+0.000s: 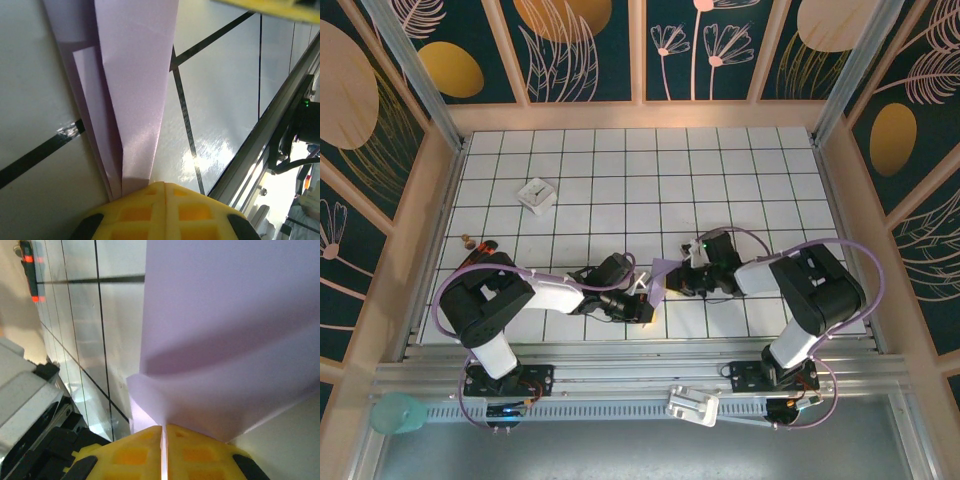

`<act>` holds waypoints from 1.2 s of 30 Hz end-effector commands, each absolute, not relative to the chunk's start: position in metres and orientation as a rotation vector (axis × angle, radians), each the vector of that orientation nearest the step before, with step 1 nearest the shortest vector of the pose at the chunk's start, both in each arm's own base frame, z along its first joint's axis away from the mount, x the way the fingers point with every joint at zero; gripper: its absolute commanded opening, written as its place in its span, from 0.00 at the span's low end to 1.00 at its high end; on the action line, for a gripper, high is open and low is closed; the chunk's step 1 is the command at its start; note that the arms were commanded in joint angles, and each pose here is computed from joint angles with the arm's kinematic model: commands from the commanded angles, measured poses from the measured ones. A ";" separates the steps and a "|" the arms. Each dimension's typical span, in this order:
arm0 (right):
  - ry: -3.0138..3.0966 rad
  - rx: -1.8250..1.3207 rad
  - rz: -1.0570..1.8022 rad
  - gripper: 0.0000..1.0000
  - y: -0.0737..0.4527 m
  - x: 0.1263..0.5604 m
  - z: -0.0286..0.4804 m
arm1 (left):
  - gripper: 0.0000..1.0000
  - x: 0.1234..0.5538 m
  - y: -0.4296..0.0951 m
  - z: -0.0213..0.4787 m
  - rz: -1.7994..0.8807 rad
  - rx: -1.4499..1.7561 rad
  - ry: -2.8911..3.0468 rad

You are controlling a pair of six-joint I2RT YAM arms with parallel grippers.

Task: Fold a paper plane with a square sheet of paper (pick it up from the middle)
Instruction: Fold the wing for the fifth time at the center of the table.

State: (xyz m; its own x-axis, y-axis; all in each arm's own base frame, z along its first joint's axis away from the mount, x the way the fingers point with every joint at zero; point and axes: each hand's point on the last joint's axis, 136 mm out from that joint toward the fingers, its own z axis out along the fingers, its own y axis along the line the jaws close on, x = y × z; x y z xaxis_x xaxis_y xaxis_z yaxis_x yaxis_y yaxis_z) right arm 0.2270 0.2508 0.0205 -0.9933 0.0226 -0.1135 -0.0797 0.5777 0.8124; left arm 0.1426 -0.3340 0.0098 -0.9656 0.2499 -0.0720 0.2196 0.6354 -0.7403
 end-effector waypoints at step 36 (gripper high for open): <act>2.531 -0.022 1.310 0.10 0.234 0.257 0.073 | 0.00 0.121 -0.286 -0.031 0.859 -0.313 -2.847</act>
